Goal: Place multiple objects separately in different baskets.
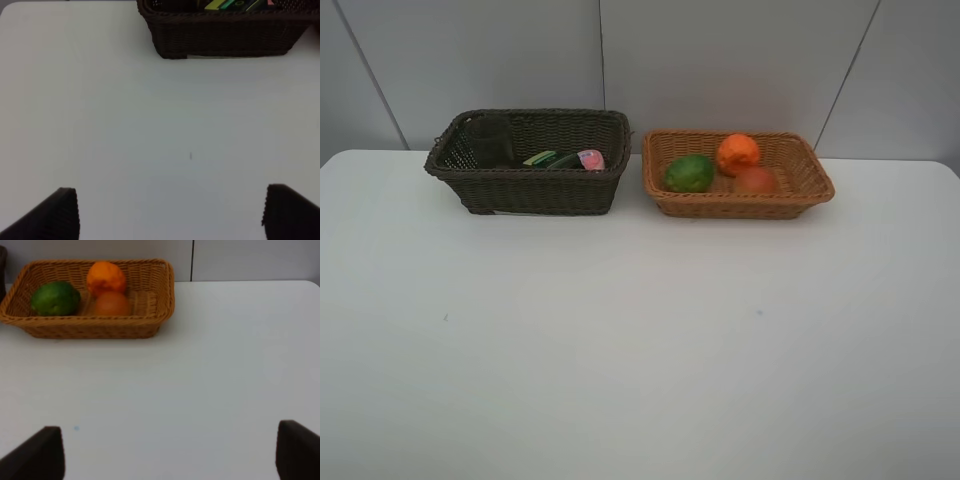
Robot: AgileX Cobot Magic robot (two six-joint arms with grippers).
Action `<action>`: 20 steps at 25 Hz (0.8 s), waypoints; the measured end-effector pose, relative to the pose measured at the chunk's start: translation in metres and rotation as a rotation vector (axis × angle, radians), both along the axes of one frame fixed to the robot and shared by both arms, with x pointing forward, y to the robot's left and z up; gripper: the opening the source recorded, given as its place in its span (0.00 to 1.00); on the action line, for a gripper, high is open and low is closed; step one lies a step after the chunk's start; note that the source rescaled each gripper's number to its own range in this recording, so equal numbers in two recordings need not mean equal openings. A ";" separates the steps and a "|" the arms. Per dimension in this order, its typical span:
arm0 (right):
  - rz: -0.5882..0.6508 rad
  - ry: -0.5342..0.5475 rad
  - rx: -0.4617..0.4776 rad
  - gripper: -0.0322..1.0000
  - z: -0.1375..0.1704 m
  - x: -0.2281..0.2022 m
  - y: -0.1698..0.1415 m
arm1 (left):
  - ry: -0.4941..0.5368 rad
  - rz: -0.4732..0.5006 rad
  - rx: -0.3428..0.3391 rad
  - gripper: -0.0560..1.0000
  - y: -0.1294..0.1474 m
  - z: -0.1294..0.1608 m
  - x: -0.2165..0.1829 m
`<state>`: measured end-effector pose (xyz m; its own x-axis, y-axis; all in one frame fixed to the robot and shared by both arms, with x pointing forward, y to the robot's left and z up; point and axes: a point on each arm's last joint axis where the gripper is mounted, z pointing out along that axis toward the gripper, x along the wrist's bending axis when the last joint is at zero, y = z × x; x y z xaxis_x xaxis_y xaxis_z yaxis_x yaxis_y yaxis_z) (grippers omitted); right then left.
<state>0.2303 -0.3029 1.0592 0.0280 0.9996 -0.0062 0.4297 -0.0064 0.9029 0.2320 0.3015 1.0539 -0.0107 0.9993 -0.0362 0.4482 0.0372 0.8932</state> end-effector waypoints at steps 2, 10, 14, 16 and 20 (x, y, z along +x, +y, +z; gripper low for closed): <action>0.000 0.000 0.000 0.88 0.000 0.000 0.000 | 0.000 0.000 0.000 0.95 0.000 0.000 0.000; 0.000 0.000 0.000 0.88 0.000 0.000 0.000 | 0.000 0.000 0.000 0.95 0.000 0.000 0.000; 0.000 0.000 0.000 0.88 0.000 0.000 0.000 | 0.000 0.000 0.000 0.95 0.000 0.000 0.000; 0.000 0.000 0.000 0.88 0.000 0.000 0.000 | 0.000 0.000 0.000 0.95 0.000 0.000 0.000; 0.000 0.000 0.000 0.88 0.000 0.000 0.000 | 0.000 0.000 0.000 0.95 0.000 0.000 0.000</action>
